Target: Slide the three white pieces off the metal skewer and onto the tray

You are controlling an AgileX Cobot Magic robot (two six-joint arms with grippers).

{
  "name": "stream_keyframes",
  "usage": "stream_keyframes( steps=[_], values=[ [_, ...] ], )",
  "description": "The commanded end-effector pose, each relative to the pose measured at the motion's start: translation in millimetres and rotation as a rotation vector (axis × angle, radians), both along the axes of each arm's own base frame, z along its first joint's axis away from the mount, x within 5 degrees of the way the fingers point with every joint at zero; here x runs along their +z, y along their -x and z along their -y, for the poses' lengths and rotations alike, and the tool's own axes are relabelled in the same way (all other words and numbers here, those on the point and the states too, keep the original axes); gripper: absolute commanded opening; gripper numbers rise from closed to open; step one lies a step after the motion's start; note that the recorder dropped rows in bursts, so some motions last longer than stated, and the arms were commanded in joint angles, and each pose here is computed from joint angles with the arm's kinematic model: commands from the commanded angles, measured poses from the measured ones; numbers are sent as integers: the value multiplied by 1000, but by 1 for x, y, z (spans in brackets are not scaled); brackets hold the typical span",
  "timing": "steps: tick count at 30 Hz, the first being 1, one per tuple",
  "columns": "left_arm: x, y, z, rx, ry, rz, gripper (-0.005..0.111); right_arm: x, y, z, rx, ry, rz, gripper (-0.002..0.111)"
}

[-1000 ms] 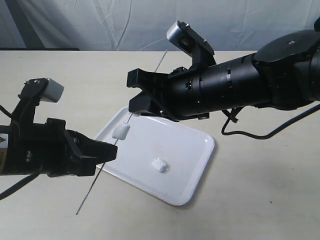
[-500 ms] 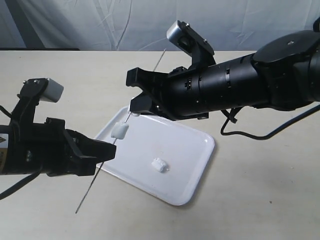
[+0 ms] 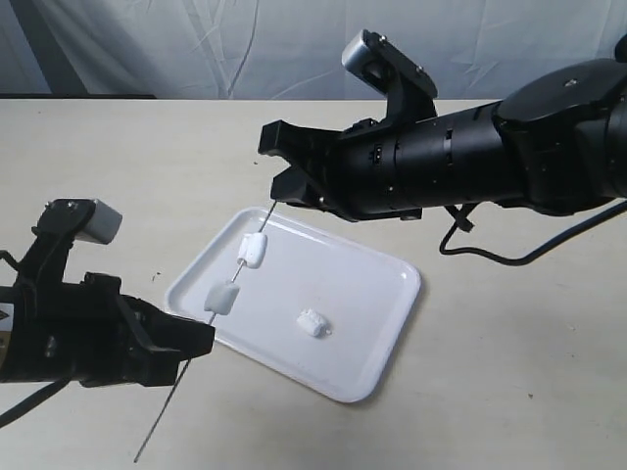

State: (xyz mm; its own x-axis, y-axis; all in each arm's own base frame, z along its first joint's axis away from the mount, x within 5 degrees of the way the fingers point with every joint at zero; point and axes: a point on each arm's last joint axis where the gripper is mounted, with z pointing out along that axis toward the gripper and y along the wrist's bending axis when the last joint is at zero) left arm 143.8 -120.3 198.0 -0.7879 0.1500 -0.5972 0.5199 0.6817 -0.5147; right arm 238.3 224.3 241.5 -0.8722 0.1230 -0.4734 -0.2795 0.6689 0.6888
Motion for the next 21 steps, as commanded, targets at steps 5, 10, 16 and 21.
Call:
stream_keyframes(
  steps=[5, 10, 16, 21],
  values=[
    [2, -7, -2, 48, -24, 38, 0, 4, 0, 1, 9, -6, 11, 25],
    [16, -16, 1, 56, -5, 87, 0, 3, 2, -1, 34, -14, -6, 40],
    [27, -21, 5, 49, 20, 115, 0, 3, 3, -1, 42, -17, -10, 40],
    [27, -21, 5, 44, 20, 114, 0, 3, 3, -1, 35, -26, -17, 38]
  ],
)
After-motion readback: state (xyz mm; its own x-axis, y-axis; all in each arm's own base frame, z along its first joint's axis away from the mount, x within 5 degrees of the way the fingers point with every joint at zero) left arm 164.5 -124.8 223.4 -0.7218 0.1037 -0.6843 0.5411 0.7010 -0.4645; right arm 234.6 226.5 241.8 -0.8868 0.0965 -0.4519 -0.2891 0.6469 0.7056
